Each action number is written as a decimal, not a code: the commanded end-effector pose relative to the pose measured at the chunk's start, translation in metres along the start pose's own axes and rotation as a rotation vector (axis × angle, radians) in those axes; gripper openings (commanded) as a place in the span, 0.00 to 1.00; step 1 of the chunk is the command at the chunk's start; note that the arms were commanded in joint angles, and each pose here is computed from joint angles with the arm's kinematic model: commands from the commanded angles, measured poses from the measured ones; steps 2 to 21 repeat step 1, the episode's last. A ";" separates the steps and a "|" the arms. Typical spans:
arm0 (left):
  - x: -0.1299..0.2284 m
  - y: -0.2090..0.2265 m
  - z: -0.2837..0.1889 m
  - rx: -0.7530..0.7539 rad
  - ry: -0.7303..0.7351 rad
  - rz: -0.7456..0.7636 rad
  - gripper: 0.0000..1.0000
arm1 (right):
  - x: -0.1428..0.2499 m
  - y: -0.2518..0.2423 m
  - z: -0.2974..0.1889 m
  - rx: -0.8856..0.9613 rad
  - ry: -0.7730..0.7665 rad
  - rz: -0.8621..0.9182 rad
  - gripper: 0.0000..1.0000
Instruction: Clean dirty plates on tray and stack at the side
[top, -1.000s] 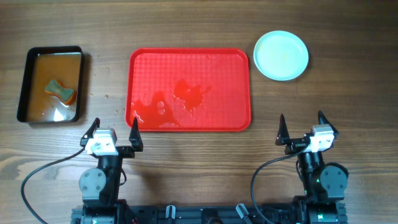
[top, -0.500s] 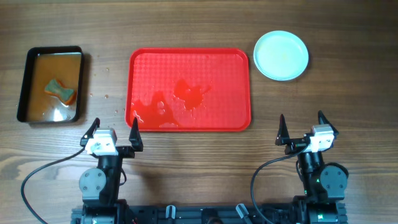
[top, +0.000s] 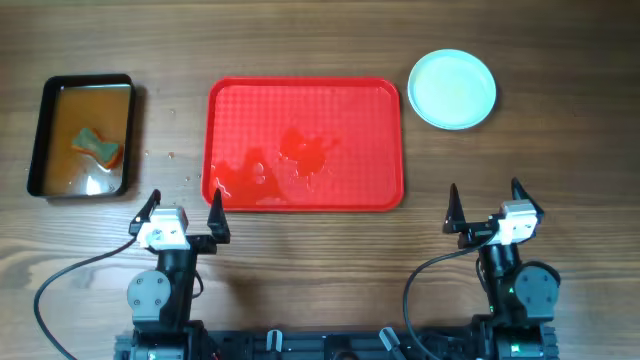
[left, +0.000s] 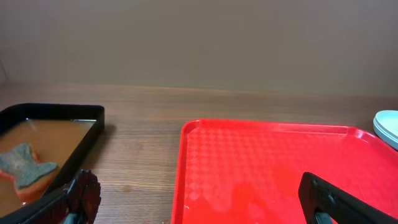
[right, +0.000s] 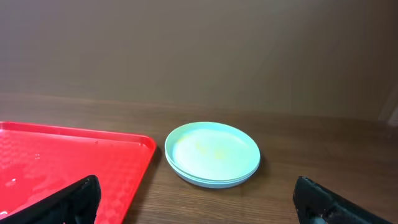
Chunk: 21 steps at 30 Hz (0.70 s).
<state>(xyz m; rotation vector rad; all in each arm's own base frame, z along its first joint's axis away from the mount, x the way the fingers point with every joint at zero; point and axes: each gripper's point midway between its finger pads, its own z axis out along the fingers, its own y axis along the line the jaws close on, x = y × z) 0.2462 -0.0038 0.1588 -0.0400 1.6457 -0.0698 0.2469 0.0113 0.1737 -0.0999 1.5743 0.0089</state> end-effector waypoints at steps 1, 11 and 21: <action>0.002 -0.002 0.000 0.012 0.001 0.020 1.00 | -0.002 -0.003 -0.001 0.017 -0.008 -0.014 1.00; 0.002 -0.002 0.000 0.012 0.001 0.020 1.00 | -0.002 -0.003 -0.001 0.017 -0.008 -0.014 1.00; 0.002 -0.002 0.000 0.012 0.001 0.020 1.00 | -0.002 -0.003 -0.001 0.017 -0.008 -0.014 1.00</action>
